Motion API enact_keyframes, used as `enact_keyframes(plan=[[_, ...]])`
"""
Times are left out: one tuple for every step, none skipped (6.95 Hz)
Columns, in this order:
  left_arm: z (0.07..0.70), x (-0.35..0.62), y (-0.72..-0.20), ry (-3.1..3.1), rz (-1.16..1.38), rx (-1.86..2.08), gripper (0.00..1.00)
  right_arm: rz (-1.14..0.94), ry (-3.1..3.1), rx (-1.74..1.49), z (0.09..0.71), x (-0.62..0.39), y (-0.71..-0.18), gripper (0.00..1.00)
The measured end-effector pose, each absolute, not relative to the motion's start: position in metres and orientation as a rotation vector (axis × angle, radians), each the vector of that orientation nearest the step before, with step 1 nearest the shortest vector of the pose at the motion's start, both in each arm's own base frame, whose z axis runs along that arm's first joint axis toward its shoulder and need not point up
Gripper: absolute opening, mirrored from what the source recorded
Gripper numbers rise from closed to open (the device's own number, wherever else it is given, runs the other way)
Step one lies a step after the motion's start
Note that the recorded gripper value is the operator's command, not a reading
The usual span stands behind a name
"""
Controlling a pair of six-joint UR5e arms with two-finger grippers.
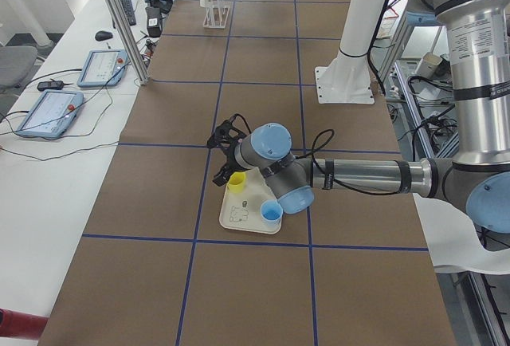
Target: Transfer IKEA cup to right arm and place on rack
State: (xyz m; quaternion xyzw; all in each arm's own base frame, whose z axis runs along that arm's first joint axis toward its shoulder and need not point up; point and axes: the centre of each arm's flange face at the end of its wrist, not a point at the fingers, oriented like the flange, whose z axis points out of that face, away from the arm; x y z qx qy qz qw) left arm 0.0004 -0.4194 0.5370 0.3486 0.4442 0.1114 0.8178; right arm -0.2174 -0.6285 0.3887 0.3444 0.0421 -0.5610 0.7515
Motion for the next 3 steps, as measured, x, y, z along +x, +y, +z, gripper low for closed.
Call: enact_keyframes(plan=[[0.538, -0.001, -0.423, 0.906, 0.215, 0.76, 1.0, -1.132, -0.069, 0.801, 0.368, -0.221, -0.614, 0.99], [0.541, 0.002, -0.426, 0.886, 0.205, 0.759, 1.0, -1.024, -0.234, 0.826, 0.346, -0.224, -0.598, 0.99], [0.547, 0.008, -0.427, 0.887, 0.199, 0.739, 1.0, -0.914, -0.402, 0.836, 0.32, -0.229, -0.579, 0.99]])
